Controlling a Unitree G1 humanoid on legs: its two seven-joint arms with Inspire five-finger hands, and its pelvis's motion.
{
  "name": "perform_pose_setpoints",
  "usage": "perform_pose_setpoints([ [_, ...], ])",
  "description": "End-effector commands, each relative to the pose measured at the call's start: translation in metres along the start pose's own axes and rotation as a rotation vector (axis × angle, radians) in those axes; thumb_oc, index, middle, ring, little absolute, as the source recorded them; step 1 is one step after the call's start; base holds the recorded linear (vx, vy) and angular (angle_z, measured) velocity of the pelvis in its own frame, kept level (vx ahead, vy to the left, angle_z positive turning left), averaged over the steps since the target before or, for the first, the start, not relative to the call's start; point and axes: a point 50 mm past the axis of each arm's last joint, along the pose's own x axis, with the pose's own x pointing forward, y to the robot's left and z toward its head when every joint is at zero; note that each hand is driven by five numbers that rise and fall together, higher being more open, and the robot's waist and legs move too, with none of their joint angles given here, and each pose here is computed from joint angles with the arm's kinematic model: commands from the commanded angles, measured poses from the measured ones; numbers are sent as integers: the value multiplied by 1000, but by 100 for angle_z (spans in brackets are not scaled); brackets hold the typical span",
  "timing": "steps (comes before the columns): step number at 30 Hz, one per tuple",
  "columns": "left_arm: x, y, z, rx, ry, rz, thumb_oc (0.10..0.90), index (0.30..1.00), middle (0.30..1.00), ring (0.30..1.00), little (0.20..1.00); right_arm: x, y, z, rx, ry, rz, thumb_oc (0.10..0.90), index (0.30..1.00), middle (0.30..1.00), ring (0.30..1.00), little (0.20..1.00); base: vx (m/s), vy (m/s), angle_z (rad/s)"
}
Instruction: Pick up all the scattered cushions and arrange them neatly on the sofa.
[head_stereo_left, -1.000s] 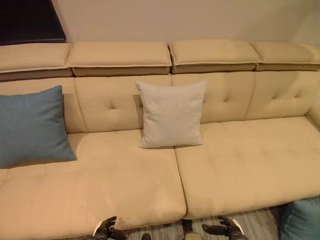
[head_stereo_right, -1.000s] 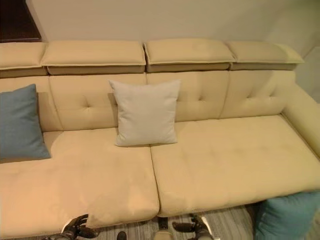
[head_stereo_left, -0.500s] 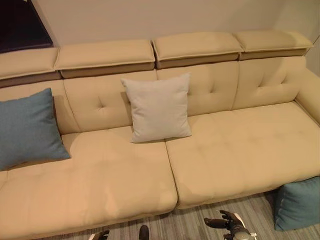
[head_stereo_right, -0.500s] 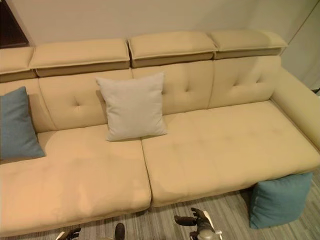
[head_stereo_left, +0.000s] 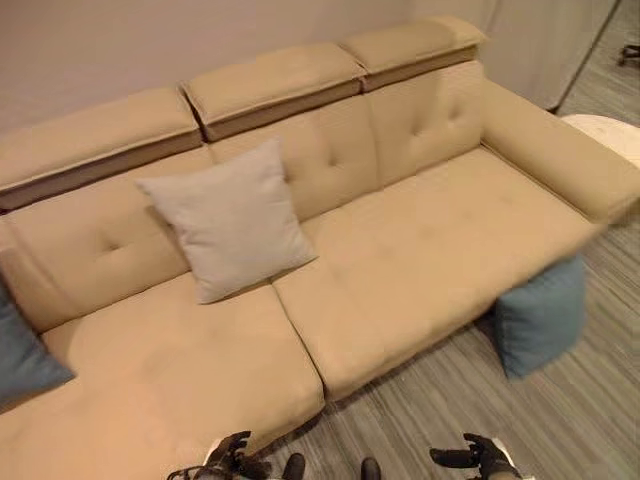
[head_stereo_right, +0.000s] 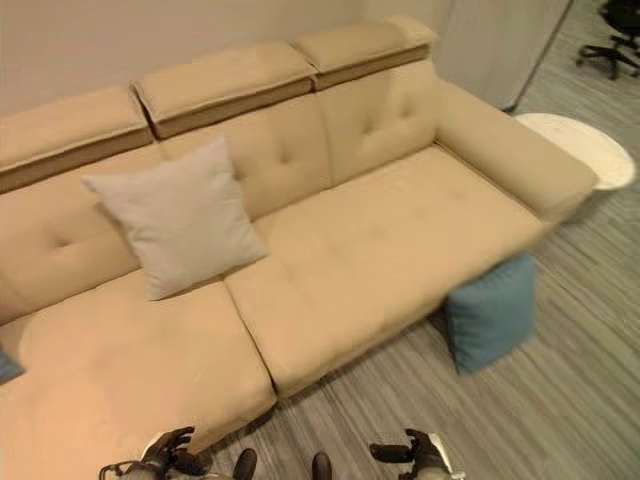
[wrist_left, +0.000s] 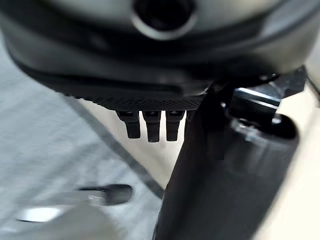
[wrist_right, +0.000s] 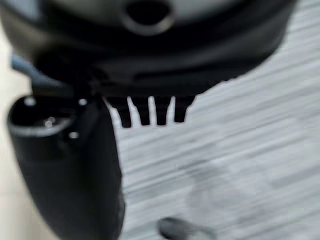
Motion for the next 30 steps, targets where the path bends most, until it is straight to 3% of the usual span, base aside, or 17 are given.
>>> perform_pose_setpoints([
  [1,2,15,12,30,-59,35,800,900,900,900,900,1,-8,12,9,-57,-50,800,900,900,900,900,-228,197,-111],
  [5,3,23,14,68,-55,54,800,900,900,900,900,1,-1,21,32,-81,-36,800,900,900,900,900,-208,123,-157],
  [9,-1,27,-6,80,10,55,800,900,900,900,900,-2,0,-9,-9,0,-30,800,900,900,900,900,-169,39,-135],
  [15,-1,22,-5,100,0,41,800,900,900,900,900,-3,-3,-13,-41,19,-43,800,900,900,900,900,-25,-142,-106],
  [30,3,-6,27,118,-103,-22,800,900,900,900,900,-4,-20,-26,73,52,-140,800,900,900,900,900,101,-118,-27],
])
